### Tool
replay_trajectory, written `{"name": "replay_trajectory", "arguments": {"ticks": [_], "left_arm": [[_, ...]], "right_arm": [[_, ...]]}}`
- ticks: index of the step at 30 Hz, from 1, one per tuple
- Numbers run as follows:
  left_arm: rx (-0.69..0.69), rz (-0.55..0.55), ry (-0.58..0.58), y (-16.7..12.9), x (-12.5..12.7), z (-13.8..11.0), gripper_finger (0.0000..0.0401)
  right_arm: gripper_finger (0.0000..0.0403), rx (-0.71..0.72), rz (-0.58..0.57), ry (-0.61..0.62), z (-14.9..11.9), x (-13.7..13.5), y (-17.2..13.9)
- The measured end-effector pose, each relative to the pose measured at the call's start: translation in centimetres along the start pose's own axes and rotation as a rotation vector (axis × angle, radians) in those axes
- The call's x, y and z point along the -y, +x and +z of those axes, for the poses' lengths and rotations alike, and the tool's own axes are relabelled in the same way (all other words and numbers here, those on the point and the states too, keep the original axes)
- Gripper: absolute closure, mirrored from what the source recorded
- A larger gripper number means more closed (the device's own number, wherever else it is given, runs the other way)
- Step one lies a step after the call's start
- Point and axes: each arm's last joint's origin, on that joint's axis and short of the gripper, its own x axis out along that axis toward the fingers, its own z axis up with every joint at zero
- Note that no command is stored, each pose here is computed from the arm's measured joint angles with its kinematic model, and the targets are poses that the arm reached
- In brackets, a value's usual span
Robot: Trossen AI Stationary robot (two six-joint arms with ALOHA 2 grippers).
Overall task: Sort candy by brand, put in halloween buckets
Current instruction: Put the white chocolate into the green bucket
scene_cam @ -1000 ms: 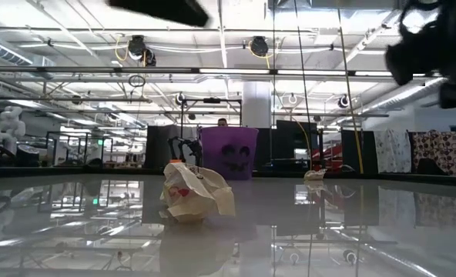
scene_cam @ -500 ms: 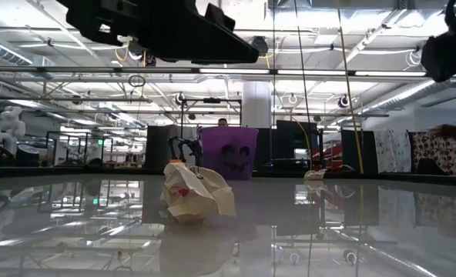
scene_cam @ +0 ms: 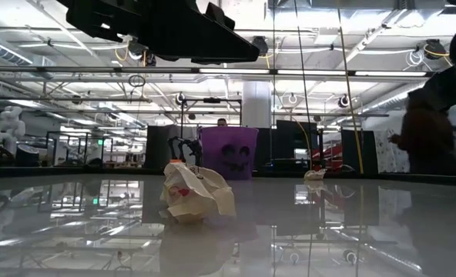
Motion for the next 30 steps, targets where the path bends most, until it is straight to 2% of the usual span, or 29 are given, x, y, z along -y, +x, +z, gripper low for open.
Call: {"name": "replay_trajectory", "arguments": {"ticks": [5, 12, 18, 22, 26, 30], "left_arm": [[0.0, 0.0, 0.0, 0.0, 0.0, 0.0, 0.0306], [0.0, 0.0, 0.0, 0.0, 0.0, 0.0, 0.0306], [-0.006, -0.002, -0.004, 0.6, 0.1, -0.5, 0.0306], [0.055, 0.018, 0.0, 2.1, 0.3, -1.2, 0.0306], [0.144, 0.05, -0.01, 4.4, 0.6, -2.8, 0.0306], [0.231, 0.168, 0.016, 5.5, 0.5, -3.5, 0.0306]], "right_arm": [[0.025, -0.012, 0.01, -0.025, 0.3, 0.1, 0.0], [0.0382, -0.079, 0.062, -0.117, 0.6, 0.2, -0.2], [0.0399, -0.029, 0.119, -0.136, 1.1, 0.6, -1.4], [0.04, 0.183, 0.159, -0.213, 2.5, 0.0, -1.9], [0.0402, 0.448, 0.233, -0.366, 4.4, -1.6, -2.5], [0.0402, 0.586, 0.306, -0.501, 5.5, -2.9, -2.8]]}}
